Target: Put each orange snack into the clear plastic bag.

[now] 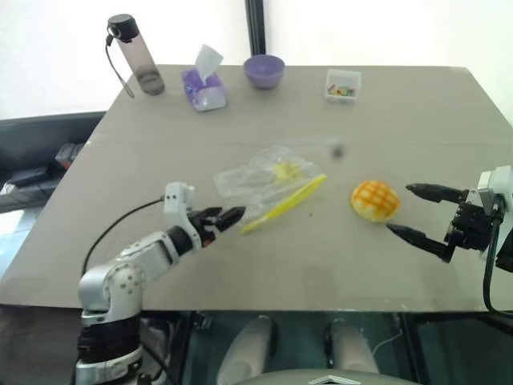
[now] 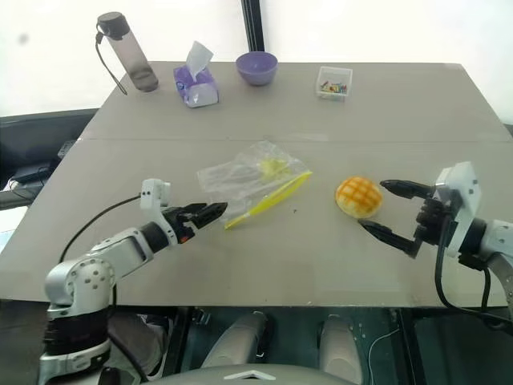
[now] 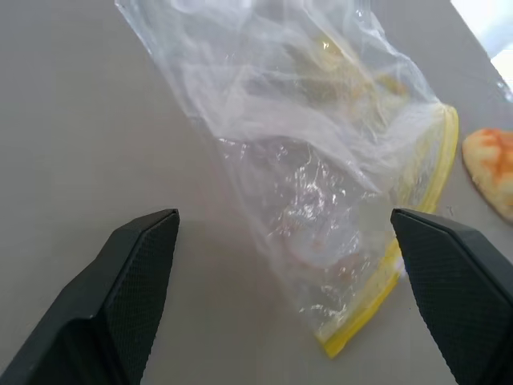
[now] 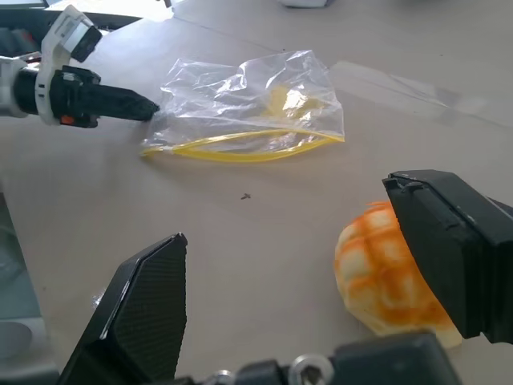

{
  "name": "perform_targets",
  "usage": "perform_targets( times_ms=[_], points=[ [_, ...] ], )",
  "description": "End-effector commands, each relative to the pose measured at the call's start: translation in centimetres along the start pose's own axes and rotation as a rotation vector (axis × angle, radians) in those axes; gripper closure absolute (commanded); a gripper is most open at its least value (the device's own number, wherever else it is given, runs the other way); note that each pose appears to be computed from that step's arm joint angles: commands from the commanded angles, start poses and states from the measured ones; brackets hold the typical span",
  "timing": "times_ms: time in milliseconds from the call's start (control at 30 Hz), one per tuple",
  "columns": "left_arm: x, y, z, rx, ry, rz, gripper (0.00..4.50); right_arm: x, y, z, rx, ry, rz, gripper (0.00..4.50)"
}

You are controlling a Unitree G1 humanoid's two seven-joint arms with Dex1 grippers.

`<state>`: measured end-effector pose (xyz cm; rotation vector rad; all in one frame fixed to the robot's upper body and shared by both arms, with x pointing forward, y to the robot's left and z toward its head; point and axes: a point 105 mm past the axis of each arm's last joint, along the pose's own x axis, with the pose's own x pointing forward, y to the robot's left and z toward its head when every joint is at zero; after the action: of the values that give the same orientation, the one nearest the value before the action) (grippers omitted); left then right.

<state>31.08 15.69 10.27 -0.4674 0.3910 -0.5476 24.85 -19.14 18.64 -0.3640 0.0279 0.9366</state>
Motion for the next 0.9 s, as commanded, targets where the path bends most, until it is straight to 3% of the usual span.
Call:
perform_targets(
  times_ms=[33, 167, 233, 333, 533, 667, 900],
  points=[
    [1.5, -0.3, -1.4, -0.071, 0.05, -0.011, 0.04, 0.7, 0.4, 1.5, -0.062, -0.028, 0.025, 0.0],
    [3.1, 0.0, -1.7, -0.143, 0.053, 0.014, 0.04, 1.9, 1.1, 1.9, -0.058, -0.059, 0.058, 0.0],
    [3.6, 0.0, -1.5, -0.173, 0.042, 0.015, 0.56, 2.2, 1.3, 1.6, -0.056, -0.059, 0.064, 0.0],
    [4.1, -0.6, -1.0, -0.201, 0.03, -0.015, 1.62, 2.7, 1.4, 1.3, -0.06, -0.057, 0.066, 0.0],
    [4.2, -1.5, -0.6, -0.276, 0.024, -0.06, 4.35, 3.3, 0.8, 0.6, -0.09, -0.043, 0.035, 0.0],
    [3.7, -3.8, 0.6, -0.421, -0.014, -0.195, 4.44, 4.5, 0.4, -1.0, -0.103, 0.018, -0.032, 0.0],
    [2.3, -5.1, 1.2, -0.504, -0.018, -0.267, 4.44, 7.0, -0.9, -4.5, -0.212, 0.191, -0.145, 0.0]
  ],
)
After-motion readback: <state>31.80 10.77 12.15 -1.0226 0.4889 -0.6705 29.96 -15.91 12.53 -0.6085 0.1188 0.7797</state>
